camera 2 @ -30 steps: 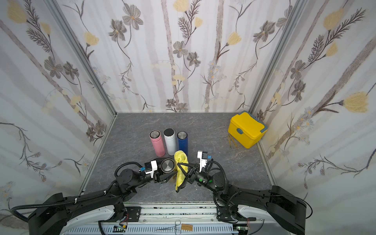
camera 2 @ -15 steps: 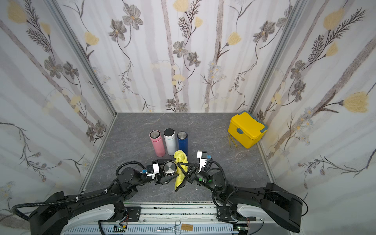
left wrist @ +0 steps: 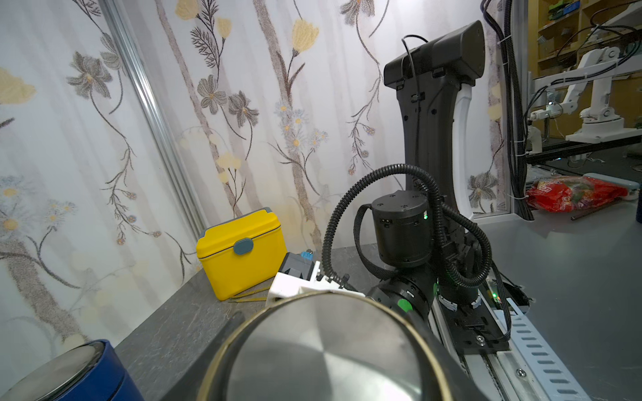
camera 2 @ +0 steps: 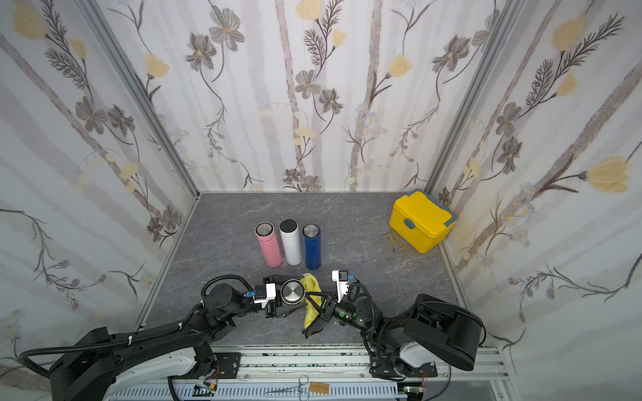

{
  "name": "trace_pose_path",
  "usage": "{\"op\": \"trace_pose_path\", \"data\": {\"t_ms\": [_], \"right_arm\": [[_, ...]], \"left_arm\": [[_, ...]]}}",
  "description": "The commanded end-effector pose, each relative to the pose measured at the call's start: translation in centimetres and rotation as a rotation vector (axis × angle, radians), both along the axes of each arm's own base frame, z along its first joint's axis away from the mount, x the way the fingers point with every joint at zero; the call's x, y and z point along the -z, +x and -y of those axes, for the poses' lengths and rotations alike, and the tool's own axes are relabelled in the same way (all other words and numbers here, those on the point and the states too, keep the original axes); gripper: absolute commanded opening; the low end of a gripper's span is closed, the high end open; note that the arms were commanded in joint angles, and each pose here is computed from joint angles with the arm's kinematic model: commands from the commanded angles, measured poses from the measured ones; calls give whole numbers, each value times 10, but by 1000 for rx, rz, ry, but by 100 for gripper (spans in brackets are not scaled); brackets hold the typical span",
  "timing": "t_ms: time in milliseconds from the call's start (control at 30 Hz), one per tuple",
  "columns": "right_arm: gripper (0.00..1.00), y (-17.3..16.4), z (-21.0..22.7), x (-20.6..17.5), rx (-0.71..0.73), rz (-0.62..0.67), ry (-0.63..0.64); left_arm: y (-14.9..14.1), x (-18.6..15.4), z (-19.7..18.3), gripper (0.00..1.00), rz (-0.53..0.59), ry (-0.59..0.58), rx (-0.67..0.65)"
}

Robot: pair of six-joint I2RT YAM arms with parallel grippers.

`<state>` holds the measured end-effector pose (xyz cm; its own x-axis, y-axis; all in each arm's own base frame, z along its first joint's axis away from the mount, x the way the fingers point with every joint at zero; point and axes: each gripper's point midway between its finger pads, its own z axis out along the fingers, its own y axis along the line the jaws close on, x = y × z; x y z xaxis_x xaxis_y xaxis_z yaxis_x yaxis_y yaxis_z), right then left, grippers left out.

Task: Wipe the surface of the thermos
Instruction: Wipe the dirt from the surface of the thermos.

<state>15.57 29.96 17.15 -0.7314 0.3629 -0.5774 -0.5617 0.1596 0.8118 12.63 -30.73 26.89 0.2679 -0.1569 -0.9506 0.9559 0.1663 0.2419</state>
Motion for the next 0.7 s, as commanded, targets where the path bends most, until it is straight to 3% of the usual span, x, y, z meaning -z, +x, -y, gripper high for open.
{"op": "trace_pose_path", "data": {"t_ms": [0,200,400,533,667], "right_arm": [[0,-22,2,-86,-129,160,271],[0,-10,0,-91,-50,166,174],[0,-16,-3,-52,-61,122,99],[0,-21,3,-49,-75,139,141],[0,-23,-3,-71,-136,178,188]], "left_arm": [[-9,-18,0,0,70,-45,42],[-19,-18,-1,0,90,-36,92],[-25,-14,-1,0,130,-13,116],[-26,-10,0,0,143,1,123],[-24,-10,2,0,159,11,112]]}}
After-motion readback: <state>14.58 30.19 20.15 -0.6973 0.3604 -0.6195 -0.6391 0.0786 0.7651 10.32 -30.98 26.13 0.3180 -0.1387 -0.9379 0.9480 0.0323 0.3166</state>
